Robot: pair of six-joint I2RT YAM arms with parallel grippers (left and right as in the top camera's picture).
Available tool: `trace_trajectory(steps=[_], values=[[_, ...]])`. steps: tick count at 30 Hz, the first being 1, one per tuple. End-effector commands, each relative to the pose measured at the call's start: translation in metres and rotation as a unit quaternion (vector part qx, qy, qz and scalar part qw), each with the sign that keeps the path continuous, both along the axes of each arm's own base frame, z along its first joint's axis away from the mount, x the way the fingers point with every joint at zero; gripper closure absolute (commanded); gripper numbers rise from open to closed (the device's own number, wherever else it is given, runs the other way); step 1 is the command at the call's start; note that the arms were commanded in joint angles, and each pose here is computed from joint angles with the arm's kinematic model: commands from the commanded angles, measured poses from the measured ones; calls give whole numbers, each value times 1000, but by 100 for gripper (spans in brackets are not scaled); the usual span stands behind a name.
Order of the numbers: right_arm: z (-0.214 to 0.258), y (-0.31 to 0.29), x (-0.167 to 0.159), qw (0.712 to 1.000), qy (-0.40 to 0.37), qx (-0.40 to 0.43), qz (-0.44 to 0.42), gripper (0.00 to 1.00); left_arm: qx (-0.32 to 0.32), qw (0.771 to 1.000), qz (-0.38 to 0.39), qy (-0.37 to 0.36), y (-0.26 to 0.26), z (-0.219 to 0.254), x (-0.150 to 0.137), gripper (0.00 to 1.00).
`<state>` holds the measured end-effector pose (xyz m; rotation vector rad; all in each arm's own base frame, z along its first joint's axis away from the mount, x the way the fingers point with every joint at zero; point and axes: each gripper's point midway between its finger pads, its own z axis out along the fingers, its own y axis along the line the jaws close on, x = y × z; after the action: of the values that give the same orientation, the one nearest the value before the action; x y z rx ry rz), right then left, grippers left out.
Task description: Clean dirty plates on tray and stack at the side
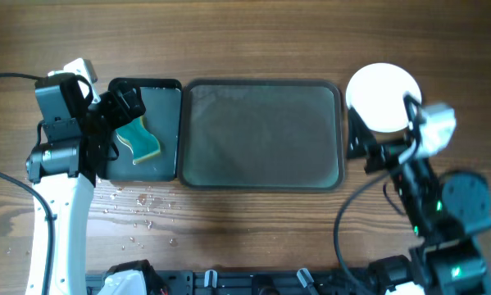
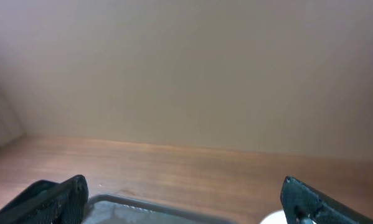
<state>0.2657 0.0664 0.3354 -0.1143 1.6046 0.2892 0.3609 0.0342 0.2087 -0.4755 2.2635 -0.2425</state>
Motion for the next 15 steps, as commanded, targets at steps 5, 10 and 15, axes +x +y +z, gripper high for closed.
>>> trace_trajectory(steps=[5,10,15], values=[[-55,-29,-28,998,-38,28,-42,0,5,1000,0,-7,1,5,2,0],[-57,-39,-37,991,-118,35,-60,0,5,1000,0,-7,1,5,2,0],[-49,-41,-44,977,-203,9,-62,0,5,1000,0,-7,1,5,2,0]])
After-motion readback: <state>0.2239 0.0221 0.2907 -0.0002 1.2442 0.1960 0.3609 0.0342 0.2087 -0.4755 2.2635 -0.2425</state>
